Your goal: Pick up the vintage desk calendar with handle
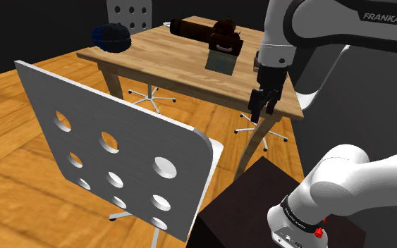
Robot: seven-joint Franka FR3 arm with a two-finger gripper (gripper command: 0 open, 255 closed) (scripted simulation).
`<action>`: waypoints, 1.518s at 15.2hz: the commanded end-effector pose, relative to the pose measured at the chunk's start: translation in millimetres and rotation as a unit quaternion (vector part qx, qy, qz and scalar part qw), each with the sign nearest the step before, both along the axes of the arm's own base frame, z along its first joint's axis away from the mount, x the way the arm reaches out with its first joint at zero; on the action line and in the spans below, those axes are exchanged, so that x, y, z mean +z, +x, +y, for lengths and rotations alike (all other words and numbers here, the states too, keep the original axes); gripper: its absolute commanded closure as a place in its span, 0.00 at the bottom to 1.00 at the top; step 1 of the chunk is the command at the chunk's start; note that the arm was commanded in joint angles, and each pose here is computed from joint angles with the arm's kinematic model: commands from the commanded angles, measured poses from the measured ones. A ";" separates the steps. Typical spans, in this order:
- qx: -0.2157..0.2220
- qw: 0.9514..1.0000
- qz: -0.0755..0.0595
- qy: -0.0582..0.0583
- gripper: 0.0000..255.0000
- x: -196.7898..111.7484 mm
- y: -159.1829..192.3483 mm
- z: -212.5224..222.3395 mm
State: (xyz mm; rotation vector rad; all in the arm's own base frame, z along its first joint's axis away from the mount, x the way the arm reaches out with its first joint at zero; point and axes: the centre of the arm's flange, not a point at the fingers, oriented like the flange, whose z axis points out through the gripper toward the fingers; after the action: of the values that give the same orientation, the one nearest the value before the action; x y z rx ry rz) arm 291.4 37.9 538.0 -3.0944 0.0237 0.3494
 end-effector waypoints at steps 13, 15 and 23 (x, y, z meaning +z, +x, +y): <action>0.127 0.990 -0.052 -0.029 0.00 53.0 83.7 -95.3; 0.149 0.986 -0.061 -0.033 0.00 63.2 99.3 -108.7; 0.232 0.967 -0.095 -0.052 0.00 108.2 165.0 -154.3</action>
State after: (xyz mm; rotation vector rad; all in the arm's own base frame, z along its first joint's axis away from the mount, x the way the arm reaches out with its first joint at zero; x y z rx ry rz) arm 448.4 -113.1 639.0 -3.1896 -0.6761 0.0702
